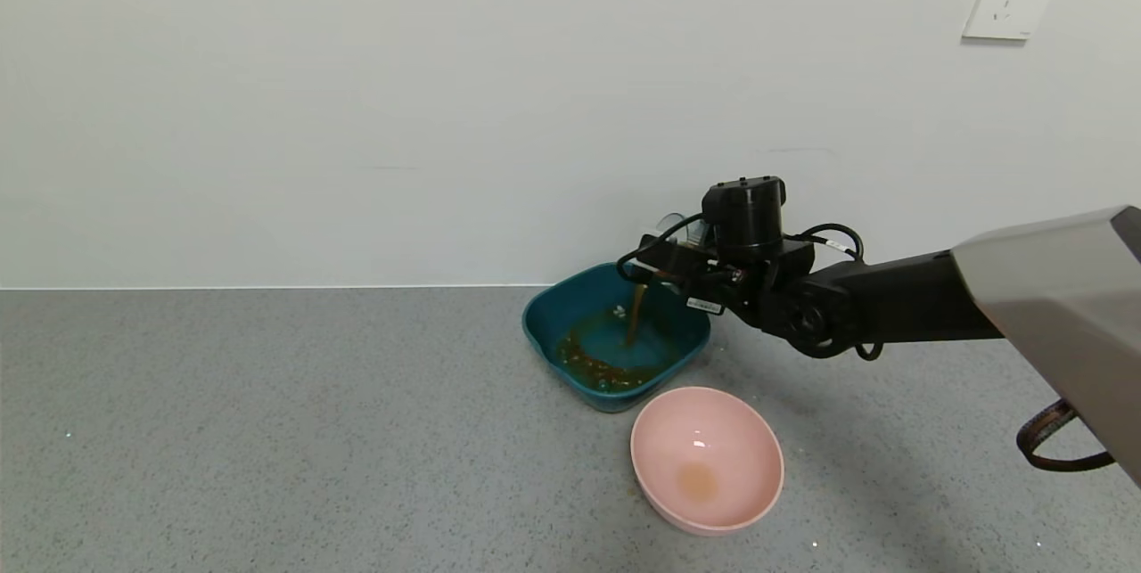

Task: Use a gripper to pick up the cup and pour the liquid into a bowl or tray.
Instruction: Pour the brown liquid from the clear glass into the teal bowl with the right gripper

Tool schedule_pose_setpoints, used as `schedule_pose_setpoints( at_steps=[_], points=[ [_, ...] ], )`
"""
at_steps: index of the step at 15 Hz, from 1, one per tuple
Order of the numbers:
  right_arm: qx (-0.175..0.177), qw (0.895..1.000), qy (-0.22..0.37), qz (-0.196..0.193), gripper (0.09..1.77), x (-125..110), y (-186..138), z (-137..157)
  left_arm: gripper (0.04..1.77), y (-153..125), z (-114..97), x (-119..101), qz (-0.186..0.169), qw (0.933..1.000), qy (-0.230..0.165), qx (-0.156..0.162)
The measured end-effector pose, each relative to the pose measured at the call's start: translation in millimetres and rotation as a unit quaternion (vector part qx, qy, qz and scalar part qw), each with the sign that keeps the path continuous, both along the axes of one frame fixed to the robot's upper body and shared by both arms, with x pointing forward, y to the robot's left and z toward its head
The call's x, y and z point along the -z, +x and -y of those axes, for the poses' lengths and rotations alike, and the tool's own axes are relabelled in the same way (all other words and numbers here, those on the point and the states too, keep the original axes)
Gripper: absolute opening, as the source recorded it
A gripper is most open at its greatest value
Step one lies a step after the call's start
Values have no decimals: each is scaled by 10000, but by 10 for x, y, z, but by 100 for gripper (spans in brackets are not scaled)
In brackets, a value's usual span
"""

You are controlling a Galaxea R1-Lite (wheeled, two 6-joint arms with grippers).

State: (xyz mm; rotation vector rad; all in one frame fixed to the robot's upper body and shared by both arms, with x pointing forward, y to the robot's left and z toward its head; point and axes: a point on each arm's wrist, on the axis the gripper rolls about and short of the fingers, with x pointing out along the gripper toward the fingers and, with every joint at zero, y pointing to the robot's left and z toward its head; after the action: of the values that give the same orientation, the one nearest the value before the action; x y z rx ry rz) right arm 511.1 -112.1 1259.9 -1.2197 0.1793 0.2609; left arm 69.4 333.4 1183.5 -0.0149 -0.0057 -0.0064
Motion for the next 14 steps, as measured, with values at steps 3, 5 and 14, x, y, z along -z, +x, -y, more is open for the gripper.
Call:
schedule_pose_setpoints(
  at_steps=[3,5,14],
  points=[
    [43,9997,-256,-36,135,4,-6,6,172,0,0,0,0,10000,0,0],
    [42,9992,-400,-26,135,-9,-13,10,172,0,0,0,0,10000,0,0],
    [-85,9924,-1222,89,135,-56,-35,9,172,0,0,0,0,10000,1,0]
  ],
)
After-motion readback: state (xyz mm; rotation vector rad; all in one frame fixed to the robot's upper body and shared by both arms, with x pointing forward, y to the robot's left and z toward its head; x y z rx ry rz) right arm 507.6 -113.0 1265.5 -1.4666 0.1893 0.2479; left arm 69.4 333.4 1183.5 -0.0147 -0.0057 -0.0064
